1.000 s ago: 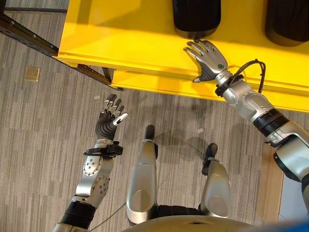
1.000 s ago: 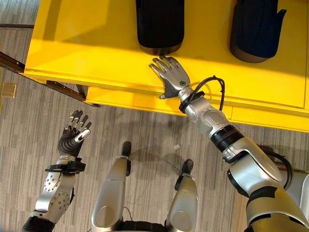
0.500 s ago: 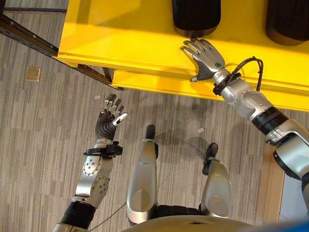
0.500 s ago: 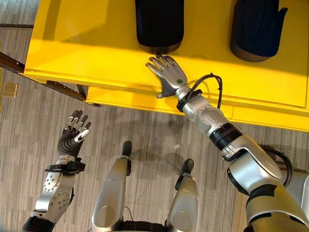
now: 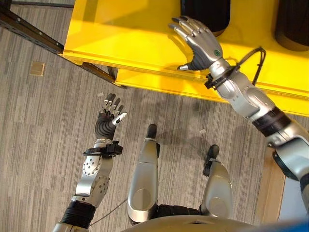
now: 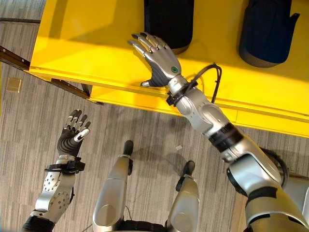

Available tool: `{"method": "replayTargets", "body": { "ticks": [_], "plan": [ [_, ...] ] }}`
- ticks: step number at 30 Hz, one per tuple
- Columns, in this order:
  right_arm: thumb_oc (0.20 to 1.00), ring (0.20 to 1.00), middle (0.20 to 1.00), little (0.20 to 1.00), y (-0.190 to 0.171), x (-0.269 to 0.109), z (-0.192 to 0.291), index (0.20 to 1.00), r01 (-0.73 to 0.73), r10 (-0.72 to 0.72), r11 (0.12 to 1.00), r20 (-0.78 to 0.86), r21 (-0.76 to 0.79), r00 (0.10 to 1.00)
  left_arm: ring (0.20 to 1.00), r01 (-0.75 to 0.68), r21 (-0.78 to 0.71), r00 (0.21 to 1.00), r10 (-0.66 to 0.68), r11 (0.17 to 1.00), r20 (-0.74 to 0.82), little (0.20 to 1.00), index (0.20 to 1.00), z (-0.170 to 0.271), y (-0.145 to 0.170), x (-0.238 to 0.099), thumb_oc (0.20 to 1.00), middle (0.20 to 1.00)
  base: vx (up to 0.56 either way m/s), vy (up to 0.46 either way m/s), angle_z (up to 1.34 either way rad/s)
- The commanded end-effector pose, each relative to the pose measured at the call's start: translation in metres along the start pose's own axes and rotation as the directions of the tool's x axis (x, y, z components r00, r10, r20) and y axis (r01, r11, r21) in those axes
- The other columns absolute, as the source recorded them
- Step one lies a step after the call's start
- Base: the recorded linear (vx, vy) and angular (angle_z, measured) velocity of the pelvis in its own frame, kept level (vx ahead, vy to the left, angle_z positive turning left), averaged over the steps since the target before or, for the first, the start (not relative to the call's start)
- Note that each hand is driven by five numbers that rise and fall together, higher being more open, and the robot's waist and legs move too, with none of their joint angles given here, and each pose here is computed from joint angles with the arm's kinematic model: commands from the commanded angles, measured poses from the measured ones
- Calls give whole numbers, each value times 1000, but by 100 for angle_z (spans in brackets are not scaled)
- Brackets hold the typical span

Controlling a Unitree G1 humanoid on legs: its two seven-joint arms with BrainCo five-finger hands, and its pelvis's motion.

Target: Move parts from the plastic box to the shelf.

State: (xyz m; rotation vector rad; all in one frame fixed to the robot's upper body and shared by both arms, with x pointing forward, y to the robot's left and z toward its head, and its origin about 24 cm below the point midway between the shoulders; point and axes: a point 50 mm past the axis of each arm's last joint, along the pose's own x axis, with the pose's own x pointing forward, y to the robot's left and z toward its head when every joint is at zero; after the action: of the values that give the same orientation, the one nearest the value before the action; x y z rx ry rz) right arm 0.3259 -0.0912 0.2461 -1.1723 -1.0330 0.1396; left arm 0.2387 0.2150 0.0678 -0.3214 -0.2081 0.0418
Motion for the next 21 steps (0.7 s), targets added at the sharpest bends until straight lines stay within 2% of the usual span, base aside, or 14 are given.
{"method": "replayTargets", "body": {
  "ticks": [1, 8, 9, 16, 21],
  "plan": [
    [1000, 1000, 1000, 1000, -22, -1, 15, 1000, 94, -105, 986, 75, 138, 992, 1000, 19, 22, 993, -21, 1000, 117, 1000, 1000, 22, -2, -2, 1000, 1000, 0, 0, 0],
    [1000, 1000, 1000, 1000, -37, -26, 36, 1000, 150, -195, 946, 136, 287, 971, 1000, 14, 37, 994, -18, 999, 107, 1000, 1000, 21, -2, -5, 1000, 1000, 0, 0, 0],
    [1000, 1000, 1000, 1000, -44, -28, 35, 1000, 211, -256, 932, 123, 295, 959, 1000, 16, 46, 994, -21, 999, 107, 1000, 1000, 21, -2, -5, 1000, 1000, -32, -7, -1],
    [1000, 1000, 1000, 1000, -66, -17, 12, 1000, 457, -469, 853, -13, 253, 883, 1000, 27, 34, 993, -31, 999, 114, 1000, 1000, 22, -5, -3, 1000, 1000, -5, -1, 0],
    [1000, 1000, 1000, 1000, -76, -11, 4, 1000, 549, -553, 802, -58, 236, 831, 1000, 22, 35, 994, -25, 999, 103, 1000, 1000, 20, -5, -3, 1000, 1000, 0, 0, 0]
  ]
}}
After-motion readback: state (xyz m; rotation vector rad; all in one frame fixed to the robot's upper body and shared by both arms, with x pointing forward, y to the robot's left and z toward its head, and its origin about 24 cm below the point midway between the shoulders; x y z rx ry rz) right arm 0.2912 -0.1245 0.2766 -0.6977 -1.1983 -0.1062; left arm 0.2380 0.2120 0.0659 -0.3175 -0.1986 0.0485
